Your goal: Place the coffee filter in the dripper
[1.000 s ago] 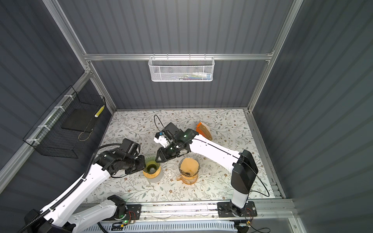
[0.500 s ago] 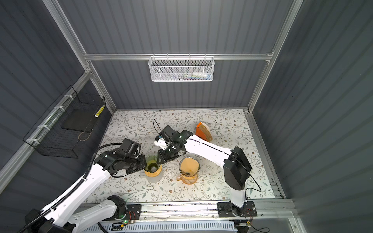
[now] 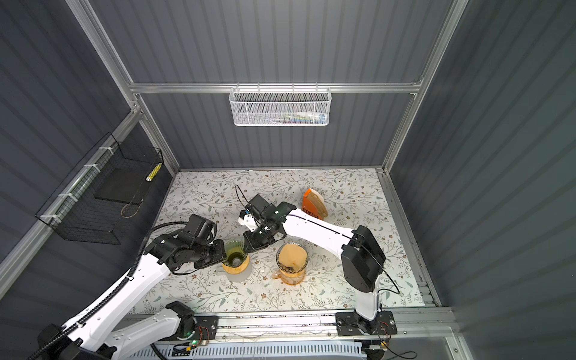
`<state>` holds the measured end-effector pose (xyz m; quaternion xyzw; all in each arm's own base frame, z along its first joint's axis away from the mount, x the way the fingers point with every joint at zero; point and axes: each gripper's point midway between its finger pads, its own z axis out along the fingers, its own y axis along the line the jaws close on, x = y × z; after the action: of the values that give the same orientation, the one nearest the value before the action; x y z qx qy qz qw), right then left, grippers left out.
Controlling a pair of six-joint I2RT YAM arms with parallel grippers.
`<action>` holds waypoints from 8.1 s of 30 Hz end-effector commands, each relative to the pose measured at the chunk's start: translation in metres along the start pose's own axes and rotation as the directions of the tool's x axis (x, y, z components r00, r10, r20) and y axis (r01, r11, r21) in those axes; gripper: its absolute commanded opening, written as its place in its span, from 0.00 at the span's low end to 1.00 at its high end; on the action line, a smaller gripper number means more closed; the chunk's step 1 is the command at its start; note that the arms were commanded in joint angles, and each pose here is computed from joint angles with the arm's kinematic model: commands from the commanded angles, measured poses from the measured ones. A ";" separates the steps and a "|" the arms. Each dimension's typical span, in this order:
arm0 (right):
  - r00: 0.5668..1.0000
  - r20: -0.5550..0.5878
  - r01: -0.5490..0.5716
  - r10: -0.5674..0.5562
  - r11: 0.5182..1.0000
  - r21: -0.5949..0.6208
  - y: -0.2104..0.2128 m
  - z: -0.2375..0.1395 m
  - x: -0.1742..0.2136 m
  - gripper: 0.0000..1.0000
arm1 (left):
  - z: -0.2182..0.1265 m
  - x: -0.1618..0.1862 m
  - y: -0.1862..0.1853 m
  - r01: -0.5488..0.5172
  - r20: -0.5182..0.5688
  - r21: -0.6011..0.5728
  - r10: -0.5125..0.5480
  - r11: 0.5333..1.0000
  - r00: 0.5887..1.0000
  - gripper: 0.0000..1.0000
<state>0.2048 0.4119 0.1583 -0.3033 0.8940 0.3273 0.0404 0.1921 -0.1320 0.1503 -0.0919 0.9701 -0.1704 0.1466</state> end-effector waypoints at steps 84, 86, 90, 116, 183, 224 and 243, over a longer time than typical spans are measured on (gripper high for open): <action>0.998 -0.034 -0.042 0.050 0.976 0.215 -0.039 0.030 0.013 0.05 | 0.021 0.048 0.047 0.020 -0.122 -0.125 -0.035 0.992 0.992 0.00; 0.999 -0.030 -0.039 0.046 0.976 0.214 -0.039 0.029 0.012 0.05 | 0.020 0.046 0.046 0.020 -0.113 -0.123 -0.034 0.992 0.993 0.00; 0.999 -0.012 -0.033 0.036 0.975 0.218 -0.037 0.025 0.009 0.05 | 0.019 0.045 0.048 0.020 -0.101 -0.127 -0.033 0.992 0.994 0.00; 0.997 0.076 0.018 -0.031 0.986 0.167 -0.008 -0.004 -0.017 0.12 | -0.004 0.021 0.033 -0.009 -0.017 -0.101 0.007 0.995 1.000 0.00; 1.000 0.011 0.008 -0.010 0.987 0.163 0.001 0.016 0.021 0.14 | -0.007 0.022 0.021 0.006 0.028 0.009 -0.006 1.000 1.000 0.14; 0.967 0.242 0.054 -0.075 0.994 0.093 0.030 -0.072 -0.024 0.23 | -0.066 -0.018 0.003 -0.043 0.189 -0.009 0.044 0.999 0.981 0.20; 0.727 0.658 -0.436 0.197 0.873 0.220 -0.182 -0.206 0.018 0.25 | -0.043 -0.094 -0.105 -0.168 0.331 0.315 0.058 0.934 0.942 0.21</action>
<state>0.3114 0.1816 0.2217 -0.0308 0.9180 0.2406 0.3138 0.2713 -0.1769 0.2389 -0.0364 0.9161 -0.2553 0.3069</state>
